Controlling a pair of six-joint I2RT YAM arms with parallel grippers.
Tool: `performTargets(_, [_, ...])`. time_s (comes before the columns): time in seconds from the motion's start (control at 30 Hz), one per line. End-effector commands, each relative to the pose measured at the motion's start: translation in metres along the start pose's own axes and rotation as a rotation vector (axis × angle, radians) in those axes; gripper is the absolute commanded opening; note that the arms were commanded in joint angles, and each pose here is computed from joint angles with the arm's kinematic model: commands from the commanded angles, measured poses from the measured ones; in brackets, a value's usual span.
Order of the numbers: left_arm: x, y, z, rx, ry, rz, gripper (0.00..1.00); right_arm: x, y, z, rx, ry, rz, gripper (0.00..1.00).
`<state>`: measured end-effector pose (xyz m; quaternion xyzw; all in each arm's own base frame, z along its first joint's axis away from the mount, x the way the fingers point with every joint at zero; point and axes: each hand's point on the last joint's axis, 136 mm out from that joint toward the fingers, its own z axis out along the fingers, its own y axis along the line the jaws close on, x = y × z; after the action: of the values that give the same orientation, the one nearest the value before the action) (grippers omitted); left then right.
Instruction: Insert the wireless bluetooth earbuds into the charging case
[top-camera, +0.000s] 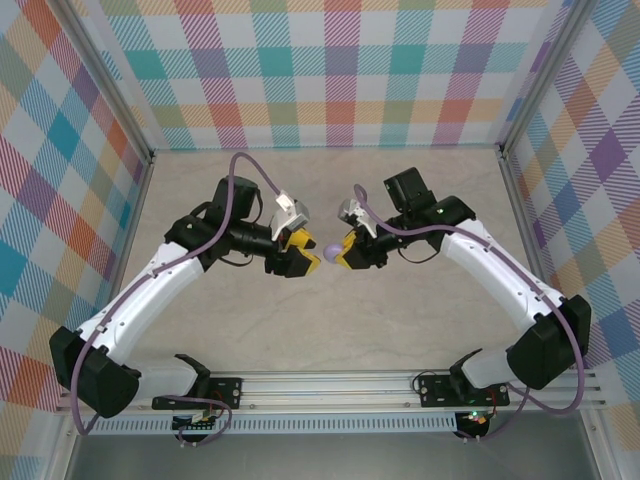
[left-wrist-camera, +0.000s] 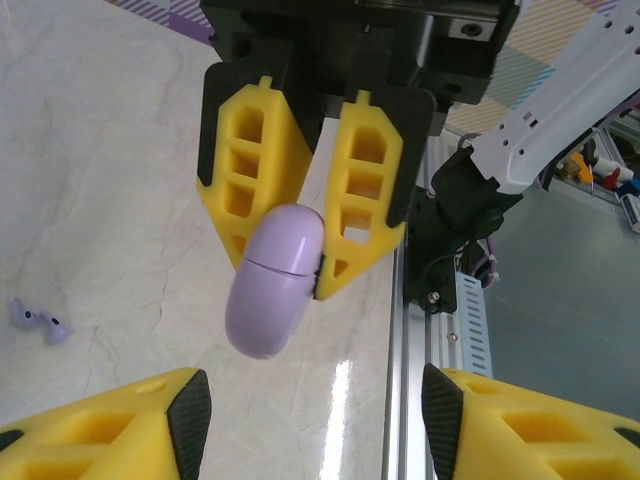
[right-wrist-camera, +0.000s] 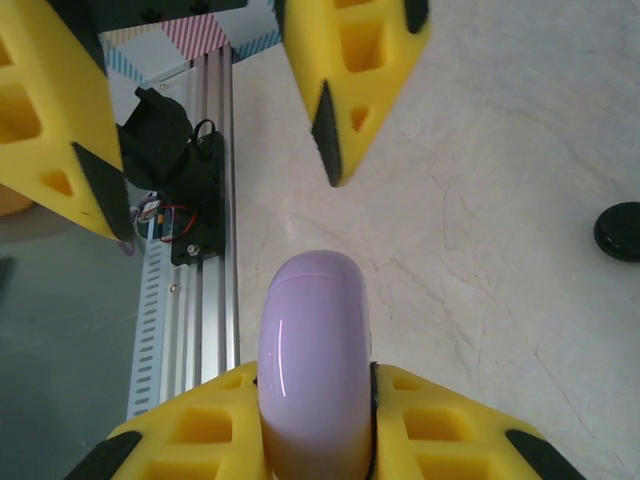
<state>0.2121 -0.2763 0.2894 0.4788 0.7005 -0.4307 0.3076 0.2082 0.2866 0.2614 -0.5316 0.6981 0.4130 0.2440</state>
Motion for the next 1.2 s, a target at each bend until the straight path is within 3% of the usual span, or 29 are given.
performTargets(0.0, [-0.009, -0.004, 0.0, 0.002, -0.007, 0.048, 0.6, -0.015, 0.017, -0.002, -0.071, -0.029, -0.052, 0.17])
performTargets(0.4, [-0.006, -0.01, 0.009, 0.031, 0.015, 0.107, 0.59, -0.023, 0.028, 0.002, -0.125, -0.035, -0.066, 0.17])
performTargets(0.63, [-0.009, -0.017, 0.01, 0.068, 0.007, 0.12, 0.5, -0.022, 0.034, 0.004, -0.151, -0.02, -0.067, 0.17])
performTargets(1.17, [-0.004, -0.028, 0.017, 0.145, 0.024, 0.119, 0.48, -0.027, 0.04, 0.003, -0.184, -0.035, -0.086, 0.16])
